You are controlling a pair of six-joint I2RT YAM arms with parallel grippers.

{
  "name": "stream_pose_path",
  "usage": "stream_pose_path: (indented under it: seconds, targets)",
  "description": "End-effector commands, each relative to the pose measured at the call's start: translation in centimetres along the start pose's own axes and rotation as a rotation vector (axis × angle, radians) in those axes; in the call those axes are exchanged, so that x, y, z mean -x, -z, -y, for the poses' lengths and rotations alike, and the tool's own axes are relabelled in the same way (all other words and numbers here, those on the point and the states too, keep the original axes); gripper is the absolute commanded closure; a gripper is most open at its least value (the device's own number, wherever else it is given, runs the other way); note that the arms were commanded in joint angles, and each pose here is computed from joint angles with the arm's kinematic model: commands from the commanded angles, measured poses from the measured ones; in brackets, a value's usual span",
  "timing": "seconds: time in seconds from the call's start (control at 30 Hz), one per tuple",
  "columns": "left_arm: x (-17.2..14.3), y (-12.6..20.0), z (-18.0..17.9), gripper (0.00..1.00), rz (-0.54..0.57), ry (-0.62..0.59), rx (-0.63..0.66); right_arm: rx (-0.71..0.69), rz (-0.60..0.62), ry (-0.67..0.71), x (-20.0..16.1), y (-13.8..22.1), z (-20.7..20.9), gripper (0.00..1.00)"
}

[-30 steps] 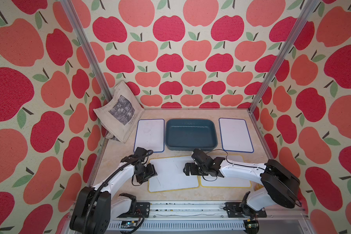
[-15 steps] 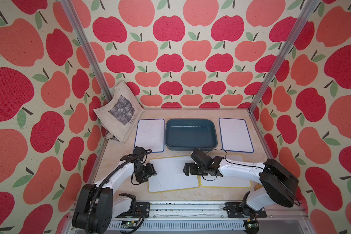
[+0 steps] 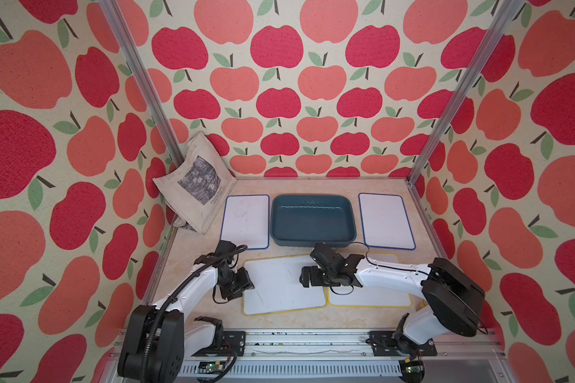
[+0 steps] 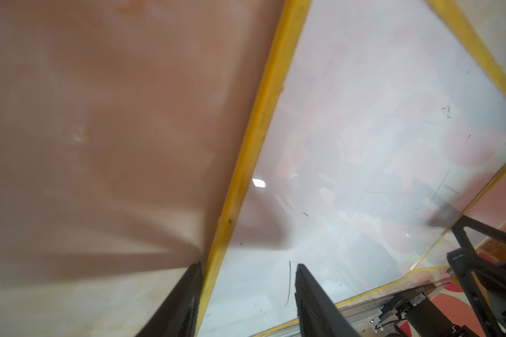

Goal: Put the whiteboard into the storage box
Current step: Pick up the whiteboard at the center of the board.

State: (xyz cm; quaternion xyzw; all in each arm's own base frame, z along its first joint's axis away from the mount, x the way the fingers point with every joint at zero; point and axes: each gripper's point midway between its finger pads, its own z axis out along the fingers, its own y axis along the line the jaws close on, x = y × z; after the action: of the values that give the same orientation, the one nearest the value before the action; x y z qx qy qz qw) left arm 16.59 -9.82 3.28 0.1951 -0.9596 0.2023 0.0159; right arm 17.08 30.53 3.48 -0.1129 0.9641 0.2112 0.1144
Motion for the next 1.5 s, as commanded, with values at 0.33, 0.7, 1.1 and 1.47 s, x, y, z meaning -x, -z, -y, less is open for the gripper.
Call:
stream_pose_path:
  seconds: [0.33,0.7,1.1,1.47]
  targets:
    - [-1.0,4.8,9.2,0.65,-0.064,-0.158,-0.449,0.242,-0.175,0.064,-3.8,-1.9,-4.8,0.01]
    - [-1.5,7.0,9.5,0.78,-0.025,-0.173,-0.486,0.266,-0.171,0.048,-3.7,-1.9,-4.7,0.01]
    - [-1.9,7.7,9.6,0.9,-0.016,-0.178,-0.505,0.283,-0.162,0.04,-3.6,-1.7,-4.8,0.01]
    - [-2.6,8.7,9.6,0.91,-0.015,-0.181,-0.521,0.335,-0.149,0.046,-3.3,-1.2,-5.7,0.01]
